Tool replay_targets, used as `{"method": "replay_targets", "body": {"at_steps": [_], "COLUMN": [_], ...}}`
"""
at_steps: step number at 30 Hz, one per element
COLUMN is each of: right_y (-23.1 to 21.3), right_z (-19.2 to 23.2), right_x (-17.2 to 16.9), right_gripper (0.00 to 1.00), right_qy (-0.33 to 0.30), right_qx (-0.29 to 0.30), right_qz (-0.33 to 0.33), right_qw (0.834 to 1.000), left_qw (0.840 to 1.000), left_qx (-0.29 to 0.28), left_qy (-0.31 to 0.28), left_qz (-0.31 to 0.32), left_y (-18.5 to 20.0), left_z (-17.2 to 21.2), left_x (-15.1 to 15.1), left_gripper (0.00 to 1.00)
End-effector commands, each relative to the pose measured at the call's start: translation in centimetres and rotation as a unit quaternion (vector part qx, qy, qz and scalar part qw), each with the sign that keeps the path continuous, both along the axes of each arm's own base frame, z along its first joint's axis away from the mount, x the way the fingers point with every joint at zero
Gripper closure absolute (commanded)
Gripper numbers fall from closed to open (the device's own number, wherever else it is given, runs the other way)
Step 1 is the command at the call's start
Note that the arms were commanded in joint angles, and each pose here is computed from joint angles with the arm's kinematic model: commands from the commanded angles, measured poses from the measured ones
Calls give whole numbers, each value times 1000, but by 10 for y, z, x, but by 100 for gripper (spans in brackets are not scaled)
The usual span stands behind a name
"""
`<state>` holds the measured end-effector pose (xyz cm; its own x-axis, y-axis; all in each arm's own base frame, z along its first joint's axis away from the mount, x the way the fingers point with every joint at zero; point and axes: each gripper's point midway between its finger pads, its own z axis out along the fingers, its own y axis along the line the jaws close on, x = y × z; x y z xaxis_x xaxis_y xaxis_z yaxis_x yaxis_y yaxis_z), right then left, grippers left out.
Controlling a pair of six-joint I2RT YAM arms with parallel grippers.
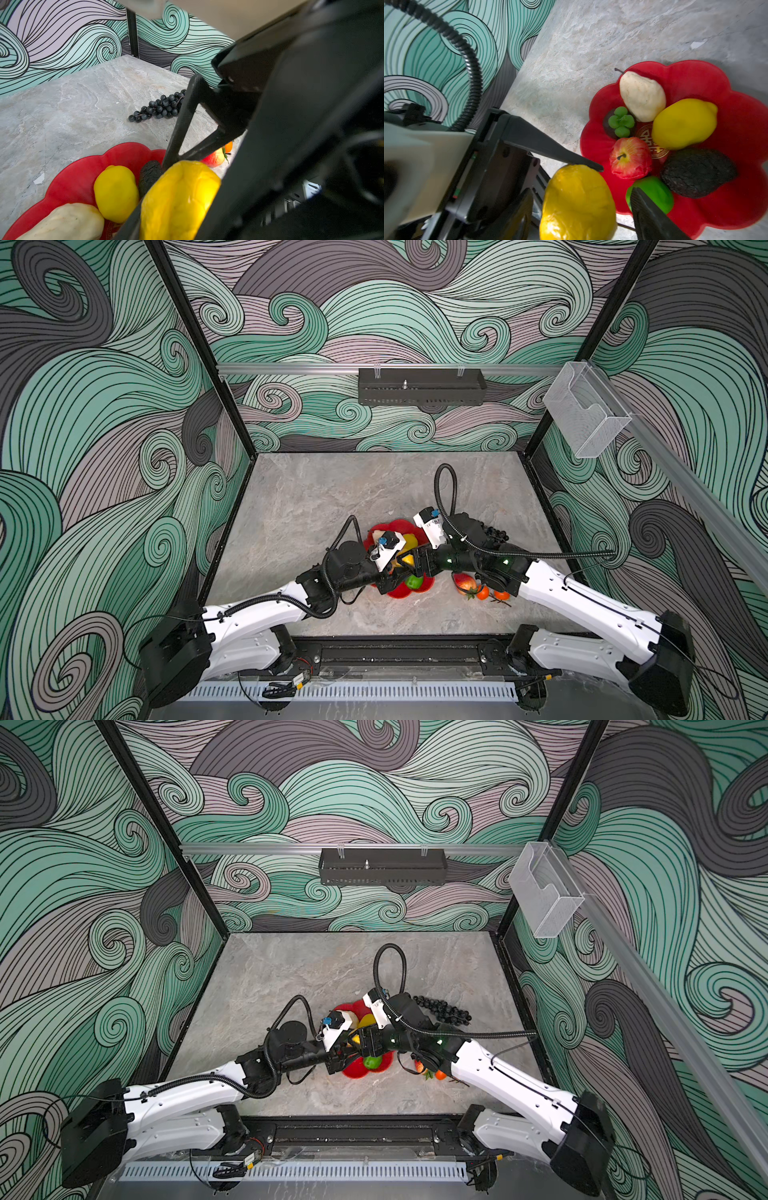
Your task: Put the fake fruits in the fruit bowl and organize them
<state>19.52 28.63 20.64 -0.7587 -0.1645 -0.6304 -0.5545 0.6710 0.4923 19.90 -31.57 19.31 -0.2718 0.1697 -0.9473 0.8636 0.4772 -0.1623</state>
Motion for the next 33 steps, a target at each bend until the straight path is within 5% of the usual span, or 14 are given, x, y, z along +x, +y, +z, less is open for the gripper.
{"method": "replay_targets", "body": {"at_steps": [1, 7, 15, 22, 33], "right_y": [-19, -37, -20, -7, 14], "right_z": [16, 33, 7, -5, -5], "right_x": [12, 24, 19, 16, 8], "right_gripper": [18, 18, 22, 23, 41], "right_qy": [-53, -162, -226, -258, -286], "right_qx": [-17, 16, 45, 64, 81], "right_qz": [-44, -71, -11, 26, 93], "right_qw": [997, 984, 973, 964, 950], "left_qw": [996, 973, 903, 881, 869], "left_qx": [-52, -89, -168, -212, -221], "left_qy": [10, 105, 273, 332, 384], "left_qz": [78, 184, 288, 261, 221], "left_y": [8, 31, 64, 60, 47], "left_z": [30, 25, 12, 25, 27], "left_x": [24, 47, 58, 42, 28], "left_gripper": [52, 52, 54, 54, 55]}}
